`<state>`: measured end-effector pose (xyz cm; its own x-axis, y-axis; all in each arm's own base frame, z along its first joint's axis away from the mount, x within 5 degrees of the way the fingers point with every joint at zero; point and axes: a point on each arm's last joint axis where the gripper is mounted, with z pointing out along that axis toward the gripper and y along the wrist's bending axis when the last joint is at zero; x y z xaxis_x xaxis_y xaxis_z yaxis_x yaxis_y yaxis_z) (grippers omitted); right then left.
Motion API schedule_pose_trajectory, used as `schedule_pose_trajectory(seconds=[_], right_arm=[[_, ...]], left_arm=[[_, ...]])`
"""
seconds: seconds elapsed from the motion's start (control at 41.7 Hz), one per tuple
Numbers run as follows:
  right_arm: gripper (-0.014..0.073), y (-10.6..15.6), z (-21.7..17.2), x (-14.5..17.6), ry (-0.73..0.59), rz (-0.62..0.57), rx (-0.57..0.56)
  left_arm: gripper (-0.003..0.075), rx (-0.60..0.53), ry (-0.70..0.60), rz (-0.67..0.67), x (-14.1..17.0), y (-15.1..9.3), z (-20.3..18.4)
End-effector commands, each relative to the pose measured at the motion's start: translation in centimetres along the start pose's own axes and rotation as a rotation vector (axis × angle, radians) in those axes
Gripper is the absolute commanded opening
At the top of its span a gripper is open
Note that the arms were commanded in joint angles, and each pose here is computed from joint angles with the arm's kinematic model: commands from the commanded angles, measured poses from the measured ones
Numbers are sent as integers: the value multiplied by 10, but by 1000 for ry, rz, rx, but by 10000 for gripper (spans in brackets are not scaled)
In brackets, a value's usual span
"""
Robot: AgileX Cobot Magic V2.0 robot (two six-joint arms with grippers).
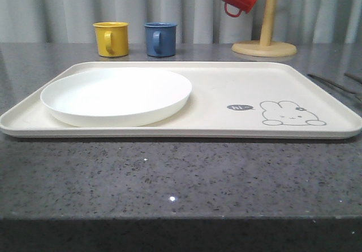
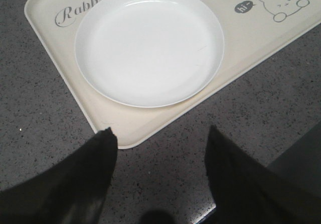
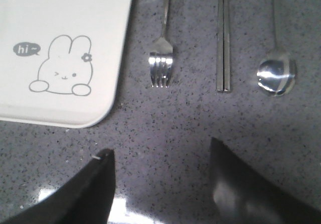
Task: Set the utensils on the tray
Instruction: 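Open the left gripper and raise it away from the plate, then grasp the fork with the right gripper and lift it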
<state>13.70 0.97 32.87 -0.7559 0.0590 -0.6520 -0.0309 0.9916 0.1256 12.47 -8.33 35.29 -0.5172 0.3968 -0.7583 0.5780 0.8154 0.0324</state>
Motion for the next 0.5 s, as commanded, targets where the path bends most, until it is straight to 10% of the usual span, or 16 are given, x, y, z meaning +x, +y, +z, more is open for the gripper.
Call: schedule_pose_trajectory(seconds=[0.0, 0.479], right_arm=[[445, 4, 6, -27, 18, -28, -20], [444, 11, 97, -102, 312, -106, 38]], left_arm=[[401, 2, -88, -7, -11, 0, -7], [401, 2, -88, -7, -11, 0, -7]])
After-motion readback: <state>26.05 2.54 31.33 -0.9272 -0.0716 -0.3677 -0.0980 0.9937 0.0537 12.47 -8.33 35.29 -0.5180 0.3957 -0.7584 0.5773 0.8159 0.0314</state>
